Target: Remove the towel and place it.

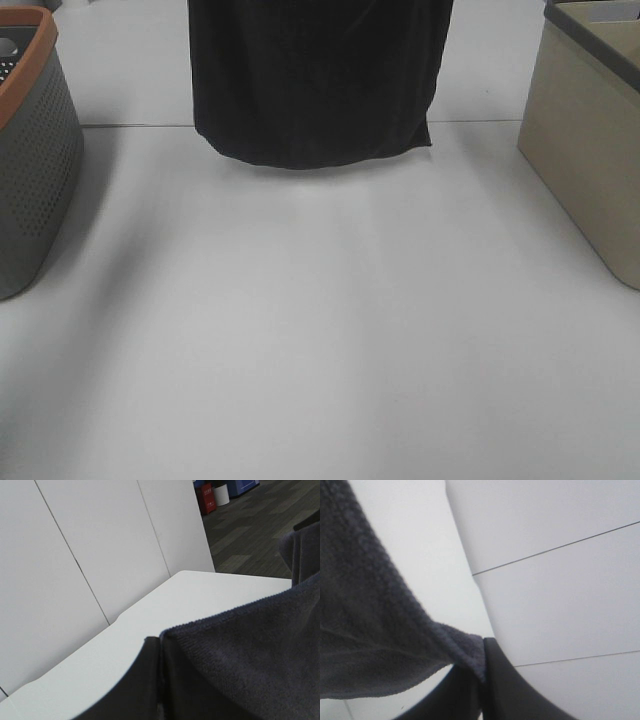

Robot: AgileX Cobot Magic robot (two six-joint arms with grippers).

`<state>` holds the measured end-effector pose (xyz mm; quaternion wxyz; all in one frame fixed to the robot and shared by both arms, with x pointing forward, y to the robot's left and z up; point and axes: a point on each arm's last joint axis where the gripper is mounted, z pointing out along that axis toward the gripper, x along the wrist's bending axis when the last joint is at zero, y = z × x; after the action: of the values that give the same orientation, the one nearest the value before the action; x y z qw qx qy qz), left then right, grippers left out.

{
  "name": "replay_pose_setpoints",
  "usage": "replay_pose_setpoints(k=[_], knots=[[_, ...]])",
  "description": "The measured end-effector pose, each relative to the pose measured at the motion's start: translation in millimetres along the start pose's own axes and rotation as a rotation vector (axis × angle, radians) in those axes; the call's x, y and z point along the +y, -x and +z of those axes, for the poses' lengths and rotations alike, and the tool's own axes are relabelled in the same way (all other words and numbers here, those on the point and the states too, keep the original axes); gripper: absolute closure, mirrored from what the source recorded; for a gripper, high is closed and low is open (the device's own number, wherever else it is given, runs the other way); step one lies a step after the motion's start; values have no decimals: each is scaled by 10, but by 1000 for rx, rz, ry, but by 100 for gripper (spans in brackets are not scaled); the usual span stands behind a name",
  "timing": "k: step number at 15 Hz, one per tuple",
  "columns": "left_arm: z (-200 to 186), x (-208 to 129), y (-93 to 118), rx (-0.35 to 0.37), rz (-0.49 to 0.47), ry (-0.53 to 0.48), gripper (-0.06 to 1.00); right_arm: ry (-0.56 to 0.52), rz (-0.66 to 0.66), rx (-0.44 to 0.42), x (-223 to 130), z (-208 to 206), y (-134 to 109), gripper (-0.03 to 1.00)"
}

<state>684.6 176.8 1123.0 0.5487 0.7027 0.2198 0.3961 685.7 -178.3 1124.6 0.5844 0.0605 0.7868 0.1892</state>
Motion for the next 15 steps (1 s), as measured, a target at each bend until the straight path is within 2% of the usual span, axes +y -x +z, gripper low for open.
replay_pose_setpoints(k=[2,5,7,8,9,10,12,15], knots=[[194,-103,-78,12,29,3,94,9,43,-48,-112,158,19,95],[500,-239,-217,24,45,39,94,-16,63,-72,-290,247,58,95],[583,-293,-250,31,53,46,94,-27,65,-58,-297,243,52,95],[593,-345,-236,27,33,34,94,-51,76,-22,-308,230,22,95],[563,-560,-132,-4,-50,-29,94,-106,117,75,-392,158,-183,95],[512,-739,-28,-29,-77,-87,94,-130,116,125,-451,69,-336,95],[314,-962,188,-83,-79,-179,94,-146,119,186,-535,-137,-607,95],[-58,-1049,483,-170,-54,-241,94,-167,124,260,-663,-392,-975,95]])
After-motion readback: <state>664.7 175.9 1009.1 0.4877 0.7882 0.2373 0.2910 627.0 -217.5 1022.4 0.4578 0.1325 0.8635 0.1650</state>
